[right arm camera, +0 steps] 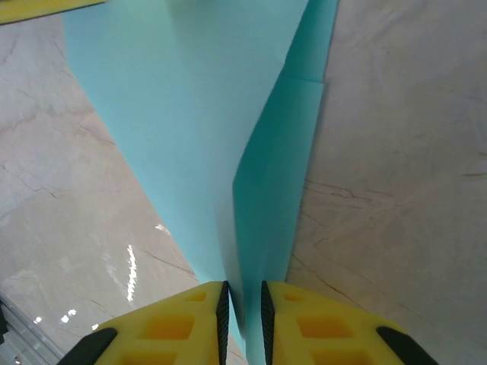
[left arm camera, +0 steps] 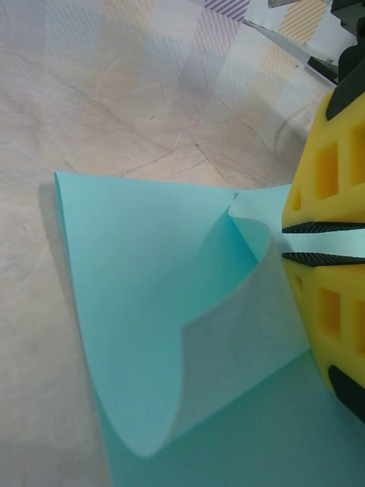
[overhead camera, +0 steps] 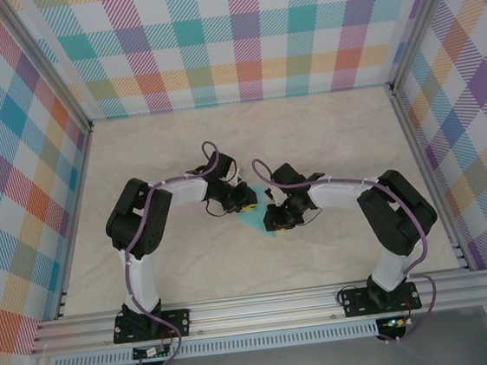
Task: Fold a paper plane with a square sheet of paper (fold left side to right side)
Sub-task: Fourth fold the wing at the center of the table.
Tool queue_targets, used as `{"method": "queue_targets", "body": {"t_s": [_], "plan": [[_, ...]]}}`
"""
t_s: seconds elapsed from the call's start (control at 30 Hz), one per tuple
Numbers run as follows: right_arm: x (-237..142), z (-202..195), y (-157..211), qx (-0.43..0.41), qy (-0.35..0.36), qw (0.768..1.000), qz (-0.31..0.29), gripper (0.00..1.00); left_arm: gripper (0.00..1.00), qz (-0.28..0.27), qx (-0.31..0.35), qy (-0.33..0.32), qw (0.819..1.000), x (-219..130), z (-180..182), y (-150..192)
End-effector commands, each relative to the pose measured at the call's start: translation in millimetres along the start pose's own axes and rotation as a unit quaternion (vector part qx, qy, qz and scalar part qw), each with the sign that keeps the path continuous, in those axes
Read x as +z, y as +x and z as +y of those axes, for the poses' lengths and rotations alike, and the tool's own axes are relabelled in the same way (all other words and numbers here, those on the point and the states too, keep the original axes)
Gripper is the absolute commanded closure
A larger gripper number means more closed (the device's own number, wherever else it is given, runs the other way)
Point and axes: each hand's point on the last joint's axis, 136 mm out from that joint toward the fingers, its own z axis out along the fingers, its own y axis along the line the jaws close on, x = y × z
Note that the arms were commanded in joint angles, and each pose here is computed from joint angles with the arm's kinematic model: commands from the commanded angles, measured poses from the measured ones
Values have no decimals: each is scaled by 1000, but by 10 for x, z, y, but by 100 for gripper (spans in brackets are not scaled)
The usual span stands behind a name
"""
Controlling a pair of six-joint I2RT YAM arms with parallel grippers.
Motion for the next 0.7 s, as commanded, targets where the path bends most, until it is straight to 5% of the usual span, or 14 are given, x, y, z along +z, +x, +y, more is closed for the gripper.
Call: {"method": "queue_targets", "body": {"t_s": [0.0, 0.4, 0.67], "plan": [[-6, -10, 7, -10, 13, 1000, 6, 85, 82, 27, -37, -61, 997, 46, 345, 224], [3, -16, 79, -14, 6, 1000, 14, 95, 82, 26, -38, -64, 997, 51, 365, 218], [1, -26, 136, -15, 1, 1000, 17, 90, 82, 27, -38, -66, 997, 51, 370, 219]]}}
